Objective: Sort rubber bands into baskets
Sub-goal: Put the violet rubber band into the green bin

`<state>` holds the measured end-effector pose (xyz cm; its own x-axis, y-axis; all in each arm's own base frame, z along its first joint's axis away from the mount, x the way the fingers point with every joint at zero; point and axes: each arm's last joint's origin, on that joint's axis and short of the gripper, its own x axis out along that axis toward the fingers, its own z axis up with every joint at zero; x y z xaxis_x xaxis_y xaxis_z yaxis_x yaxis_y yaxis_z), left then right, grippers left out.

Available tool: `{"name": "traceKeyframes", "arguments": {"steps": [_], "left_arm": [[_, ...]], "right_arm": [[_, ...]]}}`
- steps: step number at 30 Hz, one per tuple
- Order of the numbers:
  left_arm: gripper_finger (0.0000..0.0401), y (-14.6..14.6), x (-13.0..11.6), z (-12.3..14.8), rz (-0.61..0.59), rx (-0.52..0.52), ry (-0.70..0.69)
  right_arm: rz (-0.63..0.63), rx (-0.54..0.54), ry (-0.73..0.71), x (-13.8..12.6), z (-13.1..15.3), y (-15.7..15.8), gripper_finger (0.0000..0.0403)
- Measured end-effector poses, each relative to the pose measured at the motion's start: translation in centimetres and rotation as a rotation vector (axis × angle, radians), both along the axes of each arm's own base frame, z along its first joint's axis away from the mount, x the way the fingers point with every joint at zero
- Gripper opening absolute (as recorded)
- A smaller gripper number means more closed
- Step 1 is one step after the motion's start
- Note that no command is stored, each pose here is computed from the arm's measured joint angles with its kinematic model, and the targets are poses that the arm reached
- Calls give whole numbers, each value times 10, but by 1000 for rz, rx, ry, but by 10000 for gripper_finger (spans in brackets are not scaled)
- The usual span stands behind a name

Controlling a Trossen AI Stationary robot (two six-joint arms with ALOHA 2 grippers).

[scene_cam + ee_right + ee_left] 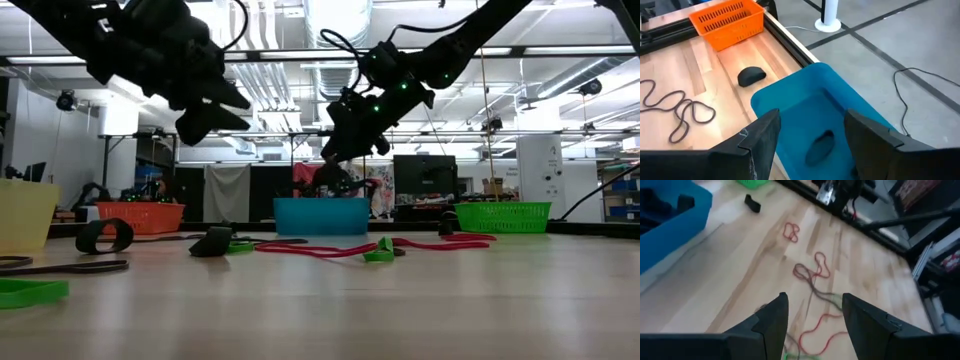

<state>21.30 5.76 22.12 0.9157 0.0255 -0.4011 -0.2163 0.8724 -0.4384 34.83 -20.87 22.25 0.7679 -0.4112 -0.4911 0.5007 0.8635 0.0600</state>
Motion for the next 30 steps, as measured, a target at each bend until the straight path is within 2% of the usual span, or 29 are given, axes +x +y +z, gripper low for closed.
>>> {"name": "traceKeyframes", "arguments": {"steps": [2, 6, 8, 11, 14, 20, 30], "left_arm": [[171, 3, 3, 8, 60, -52, -88], [170, 8, 9, 40, 213, -160, -362], [170, 8, 11, 56, 240, -211, -486], [170, 9, 13, 78, 244, -264, -585], [170, 6, 16, 97, 227, -265, -629], [170, -8, 24, 117, 171, -215, -657], [170, -11, 26, 116, 174, -188, -613]], "right_arm": [[-1, 0, -1, 0, 0, 0, 212], [-13, 24, -1, 0, -1, 0, 212], [-11, 28, 7, 0, -2, 1, 212], [-8, 32, 23, -1, -3, 2, 212], [-8, 37, 31, -2, -4, 2, 212], [-17, 61, 43, -3, -6, 2, 212], [-29, 87, 45, -3, -8, 3, 212]]}}
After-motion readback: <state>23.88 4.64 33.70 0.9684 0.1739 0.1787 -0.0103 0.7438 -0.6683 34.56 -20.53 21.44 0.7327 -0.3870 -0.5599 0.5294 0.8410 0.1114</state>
